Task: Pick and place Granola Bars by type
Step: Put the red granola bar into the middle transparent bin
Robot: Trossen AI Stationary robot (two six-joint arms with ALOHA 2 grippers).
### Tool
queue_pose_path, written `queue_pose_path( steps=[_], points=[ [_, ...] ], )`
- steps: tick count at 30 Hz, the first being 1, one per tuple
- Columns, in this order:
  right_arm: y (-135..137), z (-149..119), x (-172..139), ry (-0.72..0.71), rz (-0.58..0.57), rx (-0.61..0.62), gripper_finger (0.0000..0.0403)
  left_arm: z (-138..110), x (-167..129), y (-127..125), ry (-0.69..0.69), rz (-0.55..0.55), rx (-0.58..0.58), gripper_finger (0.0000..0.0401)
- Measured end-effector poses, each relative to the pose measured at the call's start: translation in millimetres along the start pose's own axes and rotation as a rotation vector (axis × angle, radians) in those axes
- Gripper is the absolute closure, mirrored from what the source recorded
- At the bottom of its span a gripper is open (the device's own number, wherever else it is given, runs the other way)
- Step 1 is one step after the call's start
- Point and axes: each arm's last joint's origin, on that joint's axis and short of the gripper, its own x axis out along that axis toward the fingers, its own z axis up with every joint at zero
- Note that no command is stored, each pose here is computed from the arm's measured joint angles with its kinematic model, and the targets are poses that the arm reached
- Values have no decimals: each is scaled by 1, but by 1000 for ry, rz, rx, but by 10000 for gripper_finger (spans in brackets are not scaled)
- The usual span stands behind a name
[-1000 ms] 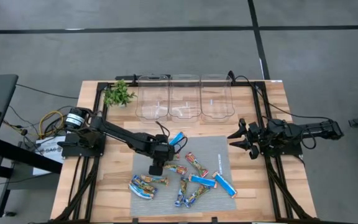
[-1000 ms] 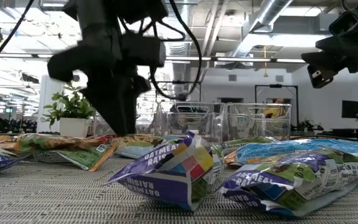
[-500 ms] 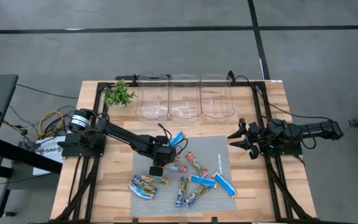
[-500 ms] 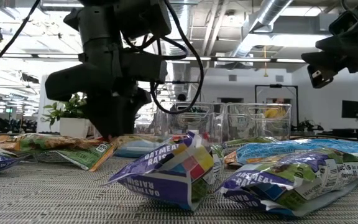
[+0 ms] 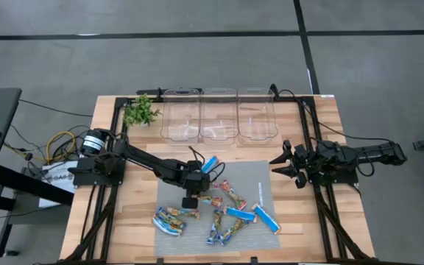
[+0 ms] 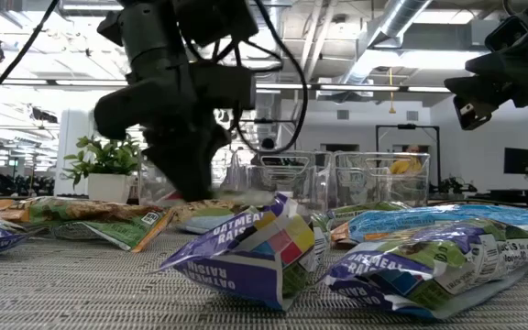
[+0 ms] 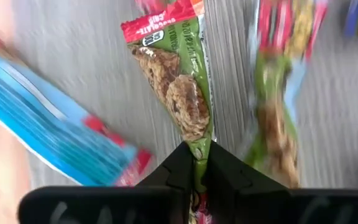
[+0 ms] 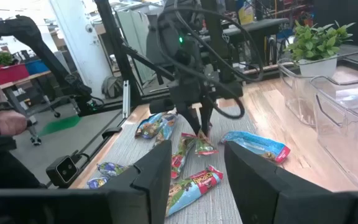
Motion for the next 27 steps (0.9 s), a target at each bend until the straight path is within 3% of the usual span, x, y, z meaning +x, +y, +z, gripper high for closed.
queue_pose_path(
  steps=[9, 15, 21, 27],
  points=[
    [0, 0, 0, 0, 0, 0, 259, 28, -37, 13, -299, 66, -76, 394],
    [0, 0, 0, 0, 0, 0, 262, 53, -81, 31, -633, 102, -212, 375],
    [0, 0, 0, 0, 0, 0, 259, 70, -126, 43, -961, 77, -293, 385],
    [0, 0, 0, 0, 0, 0, 261, 73, -136, 43, -1026, 49, -316, 390]
  ],
)
